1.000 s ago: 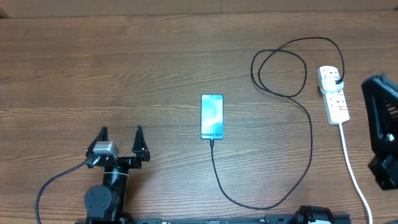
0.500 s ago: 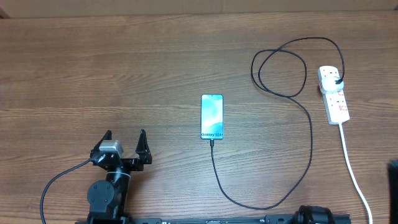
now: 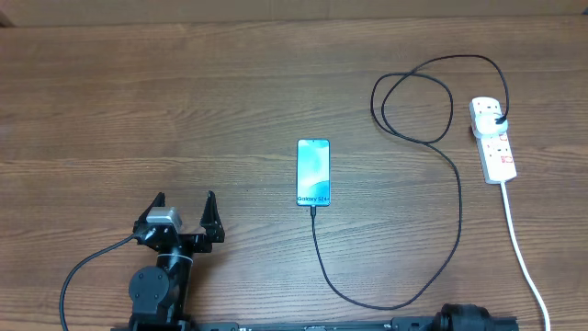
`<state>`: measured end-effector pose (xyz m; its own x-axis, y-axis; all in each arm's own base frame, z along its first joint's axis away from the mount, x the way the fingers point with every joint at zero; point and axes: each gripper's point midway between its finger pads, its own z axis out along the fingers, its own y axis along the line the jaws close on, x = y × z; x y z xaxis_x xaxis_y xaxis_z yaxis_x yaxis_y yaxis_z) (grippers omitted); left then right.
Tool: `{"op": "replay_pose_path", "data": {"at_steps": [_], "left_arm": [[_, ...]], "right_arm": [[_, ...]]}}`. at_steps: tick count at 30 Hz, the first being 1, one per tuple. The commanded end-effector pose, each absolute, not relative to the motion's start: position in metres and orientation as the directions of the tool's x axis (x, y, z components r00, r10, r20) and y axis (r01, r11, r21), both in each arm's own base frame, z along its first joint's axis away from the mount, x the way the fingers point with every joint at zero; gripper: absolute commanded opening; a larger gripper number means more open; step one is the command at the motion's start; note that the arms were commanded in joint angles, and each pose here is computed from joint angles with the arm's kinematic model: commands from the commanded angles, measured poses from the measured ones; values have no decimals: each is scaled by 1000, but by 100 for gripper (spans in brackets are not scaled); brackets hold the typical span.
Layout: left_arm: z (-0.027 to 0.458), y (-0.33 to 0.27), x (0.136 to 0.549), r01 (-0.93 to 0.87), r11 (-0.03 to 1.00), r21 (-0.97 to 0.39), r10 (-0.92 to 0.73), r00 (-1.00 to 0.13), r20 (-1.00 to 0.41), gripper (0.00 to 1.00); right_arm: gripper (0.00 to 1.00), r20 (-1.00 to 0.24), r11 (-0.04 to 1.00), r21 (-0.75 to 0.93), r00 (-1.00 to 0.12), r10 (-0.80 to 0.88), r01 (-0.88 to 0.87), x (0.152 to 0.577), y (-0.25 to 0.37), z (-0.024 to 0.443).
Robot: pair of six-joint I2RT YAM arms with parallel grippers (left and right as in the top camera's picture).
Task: Plug charger to phone and switch on socket
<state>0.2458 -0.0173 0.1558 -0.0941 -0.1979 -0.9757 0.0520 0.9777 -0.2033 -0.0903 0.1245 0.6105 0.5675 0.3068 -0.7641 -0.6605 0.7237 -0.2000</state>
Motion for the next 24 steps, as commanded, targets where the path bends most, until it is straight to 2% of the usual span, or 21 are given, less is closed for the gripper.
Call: {"op": "replay_pose_path", "data": {"at_steps": [1, 11, 16, 19, 24], "left_arm": [[156, -15, 246, 46, 982, -185, -180, -88, -980, 99], [156, -15, 246, 46, 982, -185, -180, -88, -980, 100], [156, -15, 246, 46, 982, -185, -180, -88, -980, 99], [156, -15, 246, 46, 982, -185, -180, -88, -980, 100], [156, -15, 246, 46, 982, -185, -180, -88, -980, 100]], "right_arm": [[4, -715, 727, -252, 629, 305, -639, -118, 125, 591], [4, -676, 717, -268, 656, 335, -643, -139, 118, 576], [6, -585, 722, -329, 732, 350, -609, -160, 113, 589], [4, -644, 690, -324, 685, 339, -647, -152, 119, 579], [4, -625, 692, -331, 699, 348, -641, -162, 116, 571]]}}
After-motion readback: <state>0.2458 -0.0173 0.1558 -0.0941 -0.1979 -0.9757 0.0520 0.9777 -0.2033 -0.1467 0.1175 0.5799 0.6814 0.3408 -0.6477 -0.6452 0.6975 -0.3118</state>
